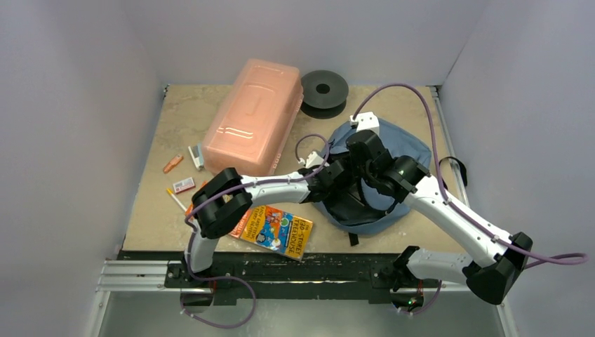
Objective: Pack the student bag
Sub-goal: Place the book in the student bag, then pick up the book from the center of the board.
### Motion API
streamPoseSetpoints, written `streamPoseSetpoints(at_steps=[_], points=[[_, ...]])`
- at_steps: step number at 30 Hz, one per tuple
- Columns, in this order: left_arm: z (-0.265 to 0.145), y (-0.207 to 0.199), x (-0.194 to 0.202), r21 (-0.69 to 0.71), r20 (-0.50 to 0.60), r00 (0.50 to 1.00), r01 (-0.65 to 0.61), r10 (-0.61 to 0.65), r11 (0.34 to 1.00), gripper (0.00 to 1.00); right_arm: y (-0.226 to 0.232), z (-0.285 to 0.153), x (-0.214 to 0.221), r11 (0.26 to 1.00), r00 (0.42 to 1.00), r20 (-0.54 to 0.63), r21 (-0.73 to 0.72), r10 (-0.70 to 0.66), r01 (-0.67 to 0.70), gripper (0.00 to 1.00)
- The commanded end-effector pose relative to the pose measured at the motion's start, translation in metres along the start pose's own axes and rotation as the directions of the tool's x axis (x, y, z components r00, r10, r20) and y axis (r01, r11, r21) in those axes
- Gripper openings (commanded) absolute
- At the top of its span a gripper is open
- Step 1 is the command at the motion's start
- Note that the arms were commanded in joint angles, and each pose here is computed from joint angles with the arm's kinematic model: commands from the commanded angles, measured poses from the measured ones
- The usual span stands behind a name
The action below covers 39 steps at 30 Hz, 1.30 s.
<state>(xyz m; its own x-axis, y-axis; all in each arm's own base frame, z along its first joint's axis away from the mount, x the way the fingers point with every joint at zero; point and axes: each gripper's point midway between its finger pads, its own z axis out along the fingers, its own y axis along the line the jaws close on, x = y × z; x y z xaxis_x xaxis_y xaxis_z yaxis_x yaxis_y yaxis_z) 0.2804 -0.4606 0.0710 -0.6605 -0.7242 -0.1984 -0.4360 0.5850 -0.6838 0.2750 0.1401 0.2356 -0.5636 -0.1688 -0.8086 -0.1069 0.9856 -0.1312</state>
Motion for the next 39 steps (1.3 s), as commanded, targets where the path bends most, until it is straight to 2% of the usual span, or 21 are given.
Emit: streamPoseSetpoints(at_steps=[1,4,7,12,18,24,25,29,32,34,37,39], points=[[-0.055,-0.023,-0.008,0.045,-0.07,0.997,-0.041,0.044,0.998,0.9,-0.009,0.008,-0.01,0.999,0.998,0.046,0.033,0.039,-0.04,0.0],[-0.078,-0.037,-0.006,0.157,-0.102,0.984,-0.13,0.147,0.979,0.9,-0.007,0.013,-0.004,0.999,0.999,0.029,0.034,0.029,-0.03,0.0],[-0.106,-0.054,-0.012,0.282,-0.083,0.962,-0.228,0.261,0.932,0.92,-0.003,0.02,0.005,0.999,1.0,-0.005,0.031,0.017,-0.017,0.0],[-0.143,-0.073,-0.006,0.513,-0.128,0.925,-0.248,0.358,0.822,0.92,0.002,0.023,0.016,1.0,0.999,-0.033,0.009,0.003,-0.003,0.0],[-0.2,-0.047,-0.015,0.679,-0.064,0.879,-0.308,0.472,0.667,0.91,-0.01,0.023,0.018,0.998,1.0,-0.028,0.069,-0.002,0.004,0.0],[-0.247,0.002,-0.032,0.657,-0.013,0.796,-0.449,0.605,0.606,0.91,-0.026,0.04,0.029,0.987,0.997,-0.055,0.155,0.045,-0.036,0.0],[-0.249,0.017,-0.039,0.63,-0.004,0.79,-0.474,0.613,0.616,0.91,-0.036,0.047,0.034,0.982,0.995,-0.07,0.183,0.066,-0.053,0.0],[-0.265,0.055,-0.064,0.592,0.044,0.829,-0.471,0.558,0.654,0.92,-0.078,0.056,0.033,0.944,0.987,-0.06,0.307,0.147,-0.122,0.0],[-0.276,0.074,-0.078,0.562,0.074,0.825,-0.498,0.56,0.66,0.92,-0.101,0.047,0.017,0.908,0.99,-0.016,0.401,0.137,-0.119,0.0],[-0.28,0.09,-0.088,0.502,0.076,0.822,-0.52,0.564,0.691,0.92,-0.106,0.043,0.009,0.896,0.991,-0.011,0.427,0.136,-0.119,0.0],[-0.28,0.11,-0.097,0.436,0.063,0.829,-0.523,0.555,0.732,0.92,-0.11,0.037,-0.002,0.888,0.992,-0.006,0.447,0.126,-0.11,0.0],[-0.277,0.124,-0.1,0.398,0.044,0.844,-0.506,0.535,0.765,0.92,-0.085,0.041,-0.009,0.944,0.993,-0.021,0.313,0.112,-0.1,0.0]])
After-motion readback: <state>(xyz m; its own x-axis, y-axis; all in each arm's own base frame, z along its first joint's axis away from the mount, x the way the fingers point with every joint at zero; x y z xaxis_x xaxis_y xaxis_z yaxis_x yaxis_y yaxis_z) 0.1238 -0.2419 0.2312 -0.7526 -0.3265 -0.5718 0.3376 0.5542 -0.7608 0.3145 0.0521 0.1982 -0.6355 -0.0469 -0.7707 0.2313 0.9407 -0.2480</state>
